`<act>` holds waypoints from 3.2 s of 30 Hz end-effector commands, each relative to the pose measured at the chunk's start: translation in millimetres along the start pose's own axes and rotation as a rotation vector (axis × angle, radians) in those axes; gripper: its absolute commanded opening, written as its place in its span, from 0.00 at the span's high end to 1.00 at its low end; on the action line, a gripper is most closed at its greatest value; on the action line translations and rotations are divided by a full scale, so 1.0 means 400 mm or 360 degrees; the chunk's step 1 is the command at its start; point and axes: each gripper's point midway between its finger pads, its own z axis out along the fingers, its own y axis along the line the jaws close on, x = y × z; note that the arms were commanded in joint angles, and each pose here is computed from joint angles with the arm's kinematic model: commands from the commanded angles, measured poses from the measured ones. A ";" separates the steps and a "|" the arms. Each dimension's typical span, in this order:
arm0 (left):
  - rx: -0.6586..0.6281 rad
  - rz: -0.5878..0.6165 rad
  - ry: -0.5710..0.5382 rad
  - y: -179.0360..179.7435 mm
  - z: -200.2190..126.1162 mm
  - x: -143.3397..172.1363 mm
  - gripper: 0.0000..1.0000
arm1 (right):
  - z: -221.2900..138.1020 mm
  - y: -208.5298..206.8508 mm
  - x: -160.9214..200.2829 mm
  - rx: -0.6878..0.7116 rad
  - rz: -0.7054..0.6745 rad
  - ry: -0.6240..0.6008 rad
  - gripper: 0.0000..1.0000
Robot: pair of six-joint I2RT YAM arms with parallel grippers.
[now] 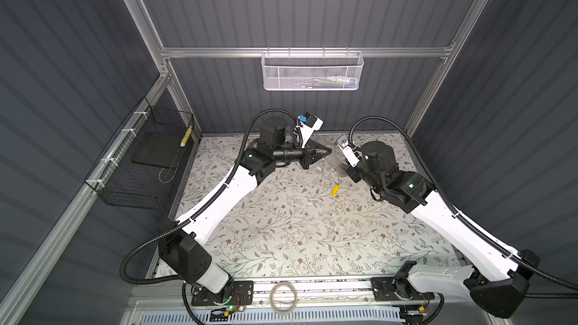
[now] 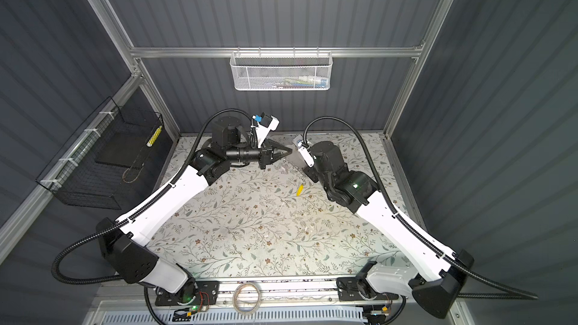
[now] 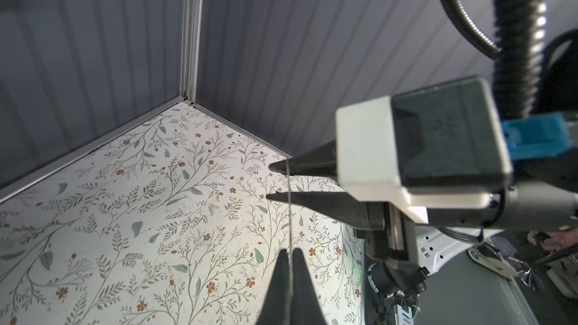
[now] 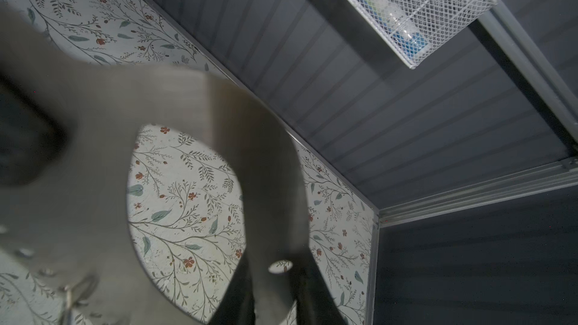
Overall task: Attach keys to a key ring
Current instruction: Pass the keyring.
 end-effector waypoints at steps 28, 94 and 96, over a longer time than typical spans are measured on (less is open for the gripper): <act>0.0335 0.0145 -0.0075 -0.047 -0.074 0.007 1.00 | -0.199 0.006 -0.067 -0.1019 0.0861 -0.0431 0.42; -0.0949 -0.0183 -0.0101 0.138 -0.325 0.104 0.63 | -0.099 -0.019 -0.081 -0.1023 0.1225 -0.0207 1.00; -0.1042 -0.0210 -0.0112 0.136 -0.359 0.110 0.62 | -0.068 -0.030 -0.061 -0.0904 0.1275 -0.0149 1.00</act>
